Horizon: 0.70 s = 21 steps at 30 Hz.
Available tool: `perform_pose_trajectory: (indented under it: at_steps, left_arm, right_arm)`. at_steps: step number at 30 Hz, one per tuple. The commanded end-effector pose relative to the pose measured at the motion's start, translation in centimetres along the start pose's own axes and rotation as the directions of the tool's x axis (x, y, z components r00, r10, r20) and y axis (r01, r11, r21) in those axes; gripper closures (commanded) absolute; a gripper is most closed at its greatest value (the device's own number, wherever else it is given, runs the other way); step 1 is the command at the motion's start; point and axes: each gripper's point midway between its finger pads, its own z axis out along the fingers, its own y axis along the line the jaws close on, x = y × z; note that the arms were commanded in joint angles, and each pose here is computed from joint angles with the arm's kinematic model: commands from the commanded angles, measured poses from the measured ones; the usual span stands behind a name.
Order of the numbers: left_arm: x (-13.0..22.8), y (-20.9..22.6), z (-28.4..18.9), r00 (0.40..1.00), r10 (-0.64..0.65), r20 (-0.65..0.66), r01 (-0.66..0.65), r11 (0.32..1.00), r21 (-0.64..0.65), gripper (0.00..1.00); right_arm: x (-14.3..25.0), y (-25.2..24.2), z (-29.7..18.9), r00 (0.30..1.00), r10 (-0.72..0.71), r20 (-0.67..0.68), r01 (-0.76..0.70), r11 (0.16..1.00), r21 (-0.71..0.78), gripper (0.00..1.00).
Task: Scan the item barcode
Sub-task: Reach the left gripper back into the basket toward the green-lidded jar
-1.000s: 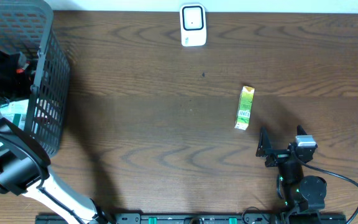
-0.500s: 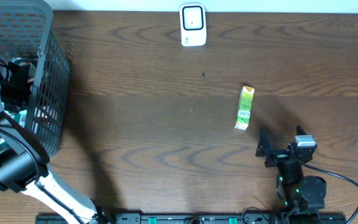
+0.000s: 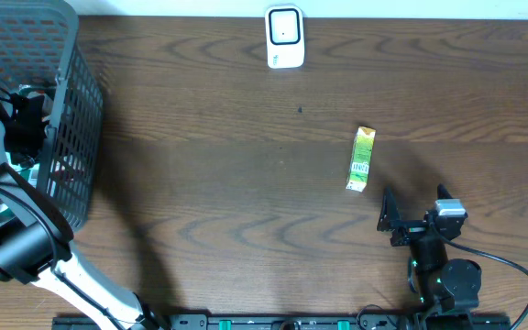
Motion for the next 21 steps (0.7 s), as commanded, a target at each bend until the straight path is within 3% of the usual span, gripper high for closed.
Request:
perform_pose_trajectory:
  at_steps: [1,8,21]
  left_arm:
    - [1.1,0.2,1.3,0.999,-0.035,-0.04,0.035,0.999,0.007,0.31]
    - [1.3,0.2,1.5,0.998,-0.047,-0.044,0.048,0.999,0.007,0.25]
    - [2.2,0.3,2.8,0.997,-0.051,-0.055,0.051,0.999,0.012,0.25]
  right_arm:
    - [0.1,0.2,0.0,1.0,0.011,-0.001,-0.011,1.0,-0.008,0.01]
    - [0.1,0.2,0.0,1.0,0.011,-0.001,-0.011,1.0,-0.008,0.01]
    - [0.0,0.2,0.0,1.0,0.011,0.0,-0.011,1.0,-0.008,0.01]
